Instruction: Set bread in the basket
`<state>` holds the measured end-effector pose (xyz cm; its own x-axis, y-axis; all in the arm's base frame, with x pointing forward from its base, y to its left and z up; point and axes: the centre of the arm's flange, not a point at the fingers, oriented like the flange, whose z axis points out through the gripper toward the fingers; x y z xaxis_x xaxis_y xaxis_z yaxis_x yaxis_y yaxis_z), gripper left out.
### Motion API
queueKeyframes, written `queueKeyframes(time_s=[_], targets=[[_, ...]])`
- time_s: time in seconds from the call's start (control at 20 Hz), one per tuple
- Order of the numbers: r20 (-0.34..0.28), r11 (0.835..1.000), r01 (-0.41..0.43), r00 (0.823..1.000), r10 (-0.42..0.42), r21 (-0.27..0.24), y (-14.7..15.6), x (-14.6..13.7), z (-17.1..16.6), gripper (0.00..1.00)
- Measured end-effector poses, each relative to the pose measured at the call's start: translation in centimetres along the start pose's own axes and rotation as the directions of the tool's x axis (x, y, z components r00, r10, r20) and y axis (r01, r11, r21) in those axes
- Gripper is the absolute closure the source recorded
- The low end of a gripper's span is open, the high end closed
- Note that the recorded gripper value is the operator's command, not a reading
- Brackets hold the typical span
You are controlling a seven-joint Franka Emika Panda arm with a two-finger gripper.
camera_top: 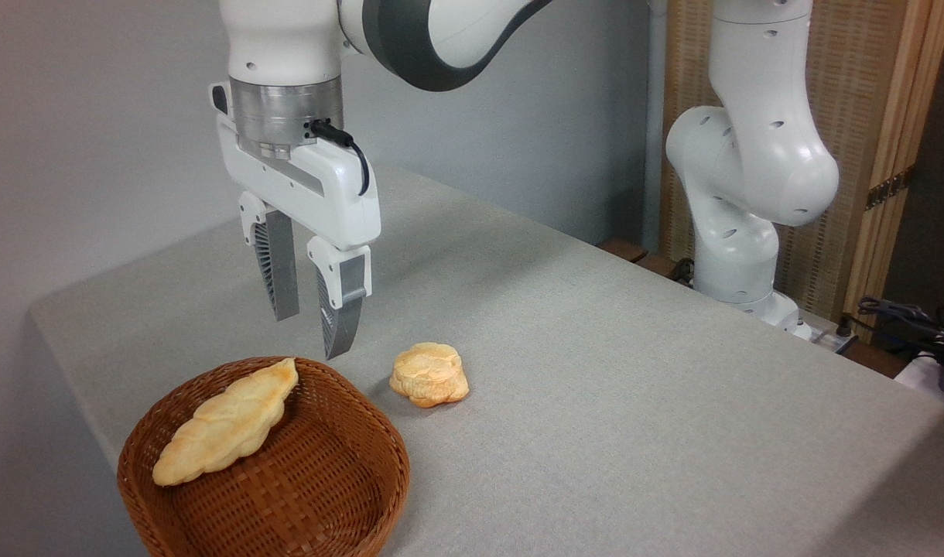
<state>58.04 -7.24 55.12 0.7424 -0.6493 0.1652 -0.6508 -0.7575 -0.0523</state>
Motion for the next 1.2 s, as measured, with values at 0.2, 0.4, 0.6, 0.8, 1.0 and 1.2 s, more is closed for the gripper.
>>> queueKeyframes(time_s=[0.2, 0.4, 0.6, 0.8, 1.0, 1.2], targets=[[0.042, 0.999, -0.019, 0.999, 0.021, -0.033, 1.2, 0.4, 1.2, 0.0], [0.119, 0.996, -0.03, 0.992, 0.04, -0.088, 2.5, 0.2, 3.3, 0.0], [0.183, 0.991, -0.016, 0.982, 0.04, -0.131, 3.2, -1.7, 6.3, 0.0], [0.244, 0.986, 0.004, 0.969, 0.038, -0.169, 3.9, -4.2, 9.2, 0.0], [0.289, 0.983, 0.0, 0.956, 0.054, -0.183, 4.7, -5.4, 11.2, 0.0], [0.301, 0.981, -0.019, 0.95, 0.078, -0.194, 5.8, -5.0, 12.3, 0.0]])
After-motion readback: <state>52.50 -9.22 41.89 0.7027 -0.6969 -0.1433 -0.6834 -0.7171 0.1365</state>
